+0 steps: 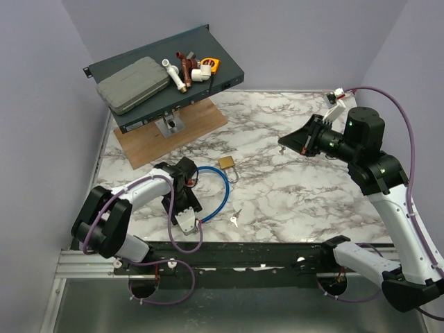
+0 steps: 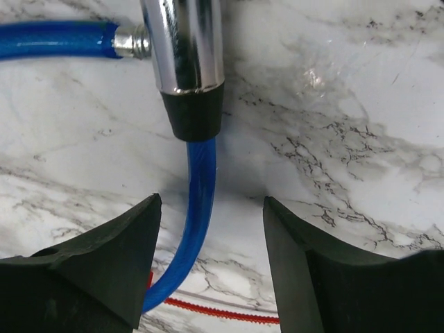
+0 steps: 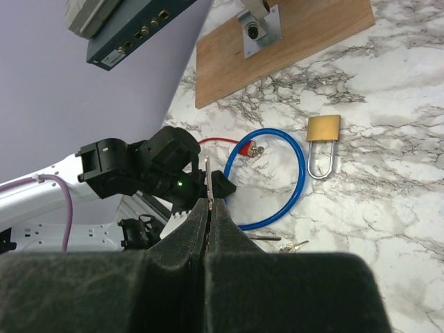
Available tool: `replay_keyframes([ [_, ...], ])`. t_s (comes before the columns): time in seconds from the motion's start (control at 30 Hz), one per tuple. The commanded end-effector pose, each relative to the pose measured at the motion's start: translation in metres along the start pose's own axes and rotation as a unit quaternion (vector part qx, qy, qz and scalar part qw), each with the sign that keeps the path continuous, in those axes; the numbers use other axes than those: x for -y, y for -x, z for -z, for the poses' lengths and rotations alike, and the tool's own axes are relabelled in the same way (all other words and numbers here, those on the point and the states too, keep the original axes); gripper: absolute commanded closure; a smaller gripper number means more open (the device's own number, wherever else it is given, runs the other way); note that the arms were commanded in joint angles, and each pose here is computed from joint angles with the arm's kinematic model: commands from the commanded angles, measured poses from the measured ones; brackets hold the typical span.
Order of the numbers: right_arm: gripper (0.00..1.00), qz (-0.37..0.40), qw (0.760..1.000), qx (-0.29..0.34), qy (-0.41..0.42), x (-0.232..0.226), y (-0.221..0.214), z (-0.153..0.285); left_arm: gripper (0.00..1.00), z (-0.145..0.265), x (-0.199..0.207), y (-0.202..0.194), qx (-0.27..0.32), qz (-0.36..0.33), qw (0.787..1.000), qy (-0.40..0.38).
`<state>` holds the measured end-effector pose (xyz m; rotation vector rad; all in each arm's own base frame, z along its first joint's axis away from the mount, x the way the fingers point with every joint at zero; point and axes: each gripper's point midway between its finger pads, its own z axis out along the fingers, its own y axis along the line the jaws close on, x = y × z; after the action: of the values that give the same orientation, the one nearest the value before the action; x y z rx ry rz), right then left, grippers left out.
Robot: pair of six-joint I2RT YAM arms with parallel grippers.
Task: Unlock with the key
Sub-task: Pick up the lock from the center of the board.
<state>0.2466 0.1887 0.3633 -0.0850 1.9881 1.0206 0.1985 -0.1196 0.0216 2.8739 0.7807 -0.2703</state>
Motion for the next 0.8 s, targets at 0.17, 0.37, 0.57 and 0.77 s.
replay_keyframes([
  [0.17,0.99,0.006,1.0,0.026,-0.001,-0.004,0.013,0.003,0.54,-0.007,-0.009,0.011,0.023,-0.076,0.995,-0.063],
  [0.37,0.99,0.011,0.999,0.03,-0.009,-0.003,0.014,0.005,0.72,-0.01,-0.012,0.016,0.017,-0.077,0.994,-0.078],
  [0.57,0.99,0.027,0.998,0.054,-0.001,-0.008,0.026,0.005,1.0,-0.013,-0.011,0.021,0.006,-0.043,0.998,-0.053],
  [0.77,0.99,0.013,0.999,0.028,-0.013,0.002,0.011,0.004,1.0,0.008,-0.035,0.024,0.0,0.022,0.999,0.03],
])
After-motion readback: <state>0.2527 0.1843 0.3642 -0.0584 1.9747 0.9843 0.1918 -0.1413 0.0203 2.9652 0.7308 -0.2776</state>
